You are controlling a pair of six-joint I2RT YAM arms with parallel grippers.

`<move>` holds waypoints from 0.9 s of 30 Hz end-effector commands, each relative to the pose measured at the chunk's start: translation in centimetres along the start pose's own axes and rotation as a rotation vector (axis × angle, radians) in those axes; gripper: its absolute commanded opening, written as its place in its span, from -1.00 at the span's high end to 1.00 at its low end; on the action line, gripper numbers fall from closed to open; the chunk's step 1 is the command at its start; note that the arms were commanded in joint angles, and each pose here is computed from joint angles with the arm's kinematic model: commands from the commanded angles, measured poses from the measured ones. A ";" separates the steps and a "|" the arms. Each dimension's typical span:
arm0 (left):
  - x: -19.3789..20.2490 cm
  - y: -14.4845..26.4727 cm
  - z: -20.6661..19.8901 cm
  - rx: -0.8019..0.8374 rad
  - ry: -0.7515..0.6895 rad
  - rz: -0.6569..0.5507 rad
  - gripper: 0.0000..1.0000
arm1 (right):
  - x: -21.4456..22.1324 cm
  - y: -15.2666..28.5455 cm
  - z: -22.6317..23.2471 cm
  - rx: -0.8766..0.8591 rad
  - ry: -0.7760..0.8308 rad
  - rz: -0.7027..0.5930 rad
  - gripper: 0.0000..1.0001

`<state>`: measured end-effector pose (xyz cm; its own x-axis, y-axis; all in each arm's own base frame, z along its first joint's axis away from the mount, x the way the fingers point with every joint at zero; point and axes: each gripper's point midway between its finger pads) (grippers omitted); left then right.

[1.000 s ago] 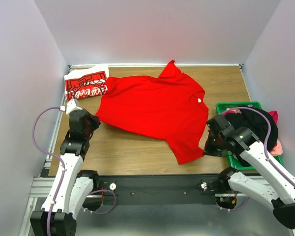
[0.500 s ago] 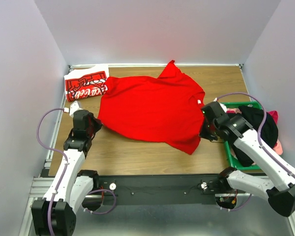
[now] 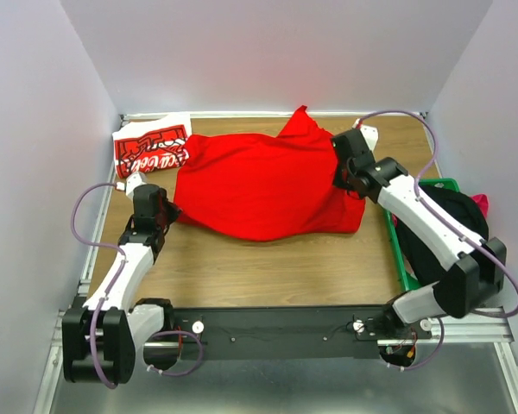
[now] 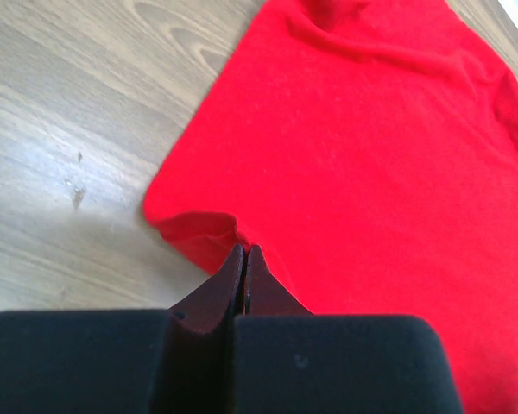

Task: Fold and stack the t-shirts
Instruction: Fold the tshirt

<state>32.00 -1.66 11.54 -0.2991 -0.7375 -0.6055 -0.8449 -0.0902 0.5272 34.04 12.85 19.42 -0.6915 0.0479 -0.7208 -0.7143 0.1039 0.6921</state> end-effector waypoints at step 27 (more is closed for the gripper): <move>-4.0 -8.7 -2.0 0.023 -0.058 -0.017 1.00 | -7.2 -9.6 -2.5 0.149 0.079 -0.036 0.99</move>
<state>40.04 0.64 10.14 -0.3014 -0.7190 -0.6263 -0.8447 -0.1033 0.5252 44.42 9.31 17.79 -0.6900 -0.0252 -0.7233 -0.7084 0.2287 0.6678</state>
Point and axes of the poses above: each gripper's point midway between its finger pads, its own y axis back along the fingers, its own z axis along the line the jaws close on, x = y × z, and after that the axes turned 9 degrees about y, right-handed
